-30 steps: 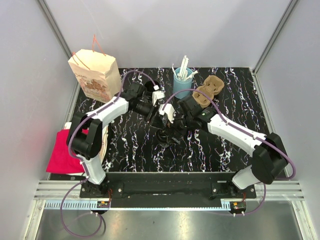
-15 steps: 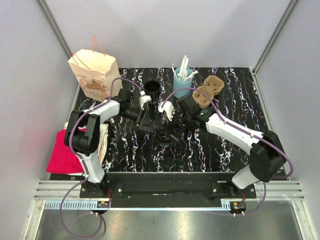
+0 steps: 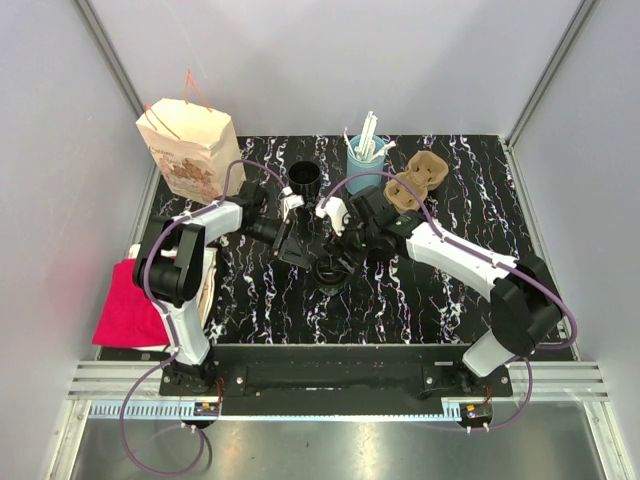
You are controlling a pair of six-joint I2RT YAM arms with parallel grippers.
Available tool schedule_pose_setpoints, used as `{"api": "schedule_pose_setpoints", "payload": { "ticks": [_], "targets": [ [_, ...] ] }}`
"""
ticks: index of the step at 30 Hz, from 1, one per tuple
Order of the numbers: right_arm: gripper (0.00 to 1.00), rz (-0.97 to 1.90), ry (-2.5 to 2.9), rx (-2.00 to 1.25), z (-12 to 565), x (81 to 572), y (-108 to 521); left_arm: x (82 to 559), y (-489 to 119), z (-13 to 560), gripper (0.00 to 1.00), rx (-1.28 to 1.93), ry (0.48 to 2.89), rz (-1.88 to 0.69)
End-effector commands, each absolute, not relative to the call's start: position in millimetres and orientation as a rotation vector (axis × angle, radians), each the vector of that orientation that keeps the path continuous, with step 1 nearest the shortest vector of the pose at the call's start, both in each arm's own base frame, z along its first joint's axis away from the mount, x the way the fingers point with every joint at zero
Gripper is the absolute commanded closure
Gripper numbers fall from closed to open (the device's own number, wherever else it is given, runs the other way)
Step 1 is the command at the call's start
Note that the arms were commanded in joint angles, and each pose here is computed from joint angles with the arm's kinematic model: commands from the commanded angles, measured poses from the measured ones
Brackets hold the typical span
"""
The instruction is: Pack the takeout coffee
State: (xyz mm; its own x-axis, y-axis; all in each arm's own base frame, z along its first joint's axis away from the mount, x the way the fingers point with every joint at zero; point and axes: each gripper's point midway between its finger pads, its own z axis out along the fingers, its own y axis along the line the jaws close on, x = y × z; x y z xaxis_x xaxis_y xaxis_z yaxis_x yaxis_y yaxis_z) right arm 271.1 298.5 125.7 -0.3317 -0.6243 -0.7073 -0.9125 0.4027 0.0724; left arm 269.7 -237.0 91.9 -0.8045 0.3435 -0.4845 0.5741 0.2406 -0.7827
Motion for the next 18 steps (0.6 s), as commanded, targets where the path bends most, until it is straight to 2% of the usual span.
{"api": "schedule_pose_setpoints", "payload": {
  "ticks": [1,18],
  "targets": [
    [0.35,0.664,2.024,-1.26,144,283,307,273,-247,101,0.4,0.919,2.228,-1.623],
    [0.51,0.647,2.051,-1.277,130,282,302,268,-257,107,0.4,0.956,2.21,-1.638]
  ]
}}
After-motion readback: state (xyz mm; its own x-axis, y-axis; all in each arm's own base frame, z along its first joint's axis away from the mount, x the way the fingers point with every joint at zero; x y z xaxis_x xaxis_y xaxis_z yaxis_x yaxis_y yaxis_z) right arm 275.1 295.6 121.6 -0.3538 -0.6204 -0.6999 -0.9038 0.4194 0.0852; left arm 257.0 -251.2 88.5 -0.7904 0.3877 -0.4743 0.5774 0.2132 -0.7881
